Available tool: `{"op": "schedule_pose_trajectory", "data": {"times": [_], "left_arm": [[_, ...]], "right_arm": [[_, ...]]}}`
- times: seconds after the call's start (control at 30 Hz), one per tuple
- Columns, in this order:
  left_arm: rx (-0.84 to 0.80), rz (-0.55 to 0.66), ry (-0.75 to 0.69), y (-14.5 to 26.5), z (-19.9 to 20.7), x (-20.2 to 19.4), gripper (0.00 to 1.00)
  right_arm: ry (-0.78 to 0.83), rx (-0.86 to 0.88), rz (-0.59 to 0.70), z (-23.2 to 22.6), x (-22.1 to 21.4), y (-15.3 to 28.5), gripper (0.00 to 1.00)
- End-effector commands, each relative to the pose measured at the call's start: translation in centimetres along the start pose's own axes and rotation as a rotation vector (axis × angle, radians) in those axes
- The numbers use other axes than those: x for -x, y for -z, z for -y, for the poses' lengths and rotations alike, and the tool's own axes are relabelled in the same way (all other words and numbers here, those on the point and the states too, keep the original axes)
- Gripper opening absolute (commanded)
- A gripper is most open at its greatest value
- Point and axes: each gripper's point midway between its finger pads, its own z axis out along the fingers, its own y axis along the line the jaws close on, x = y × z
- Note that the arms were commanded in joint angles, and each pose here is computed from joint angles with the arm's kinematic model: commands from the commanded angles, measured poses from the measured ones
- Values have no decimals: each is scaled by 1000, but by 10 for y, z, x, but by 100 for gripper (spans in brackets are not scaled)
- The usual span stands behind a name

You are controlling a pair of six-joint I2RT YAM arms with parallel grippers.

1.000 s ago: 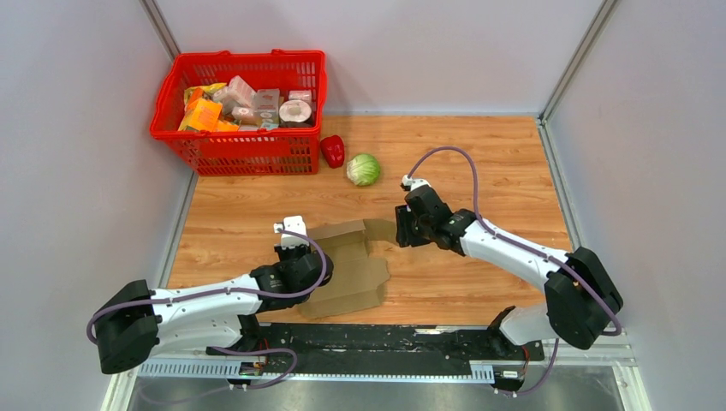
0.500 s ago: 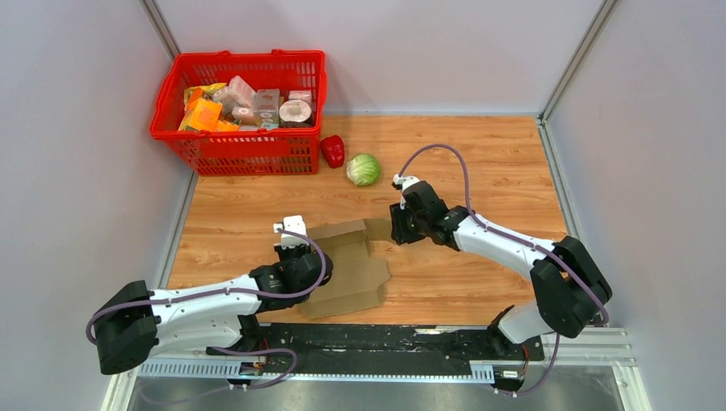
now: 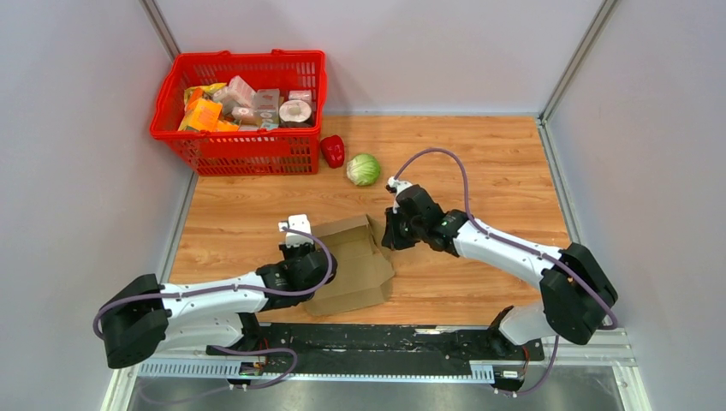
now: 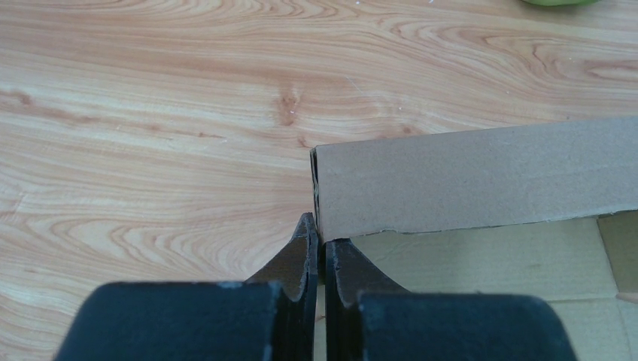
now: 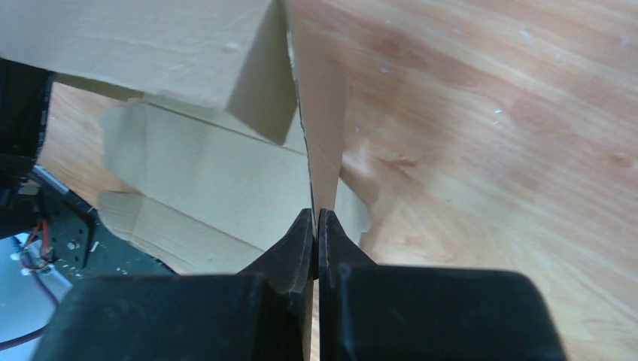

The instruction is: Fold the paper box

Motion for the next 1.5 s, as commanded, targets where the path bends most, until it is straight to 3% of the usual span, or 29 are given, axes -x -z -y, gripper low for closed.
{"op": "schedule_pose_trajectory", "data": {"times": [0.0, 0.2, 0.37, 0.47, 0.53, 0.63, 0.8, 1.07, 1.23, 1.47], "left_arm": [[-29, 12, 37, 0, 16, 12, 0], [-32, 10, 51, 1, 16, 14, 0], [-30, 8, 50, 2, 13, 11, 0], [-43, -1, 37, 2, 13, 7, 0], [-50, 1, 38, 2, 13, 6, 0], [-46, 3, 42, 2, 9, 5, 0], [-36, 6, 38, 4, 1, 2, 0], [-50, 2, 40, 4, 5, 3, 0], [-55, -3, 35, 3, 8, 1, 0], [-57, -7, 26, 2, 10, 1, 0]], "right_arm": [[-115, 56, 34, -27, 4, 2, 1], [-143, 5, 30, -31, -19, -16, 3], [-66, -6, 5, -28, -27, -24, 14], [29, 25, -15, -33, -26, -17, 30], [83, 49, -7, -34, -21, -7, 46], [92, 100, -17, -34, -18, 8, 55], [49, 109, 95, -20, 8, 46, 67], [-163, -90, 209, 60, 29, 63, 67], [-70, -195, 165, 83, 27, 42, 56], [130, -32, 103, 35, 16, 5, 48]]}}
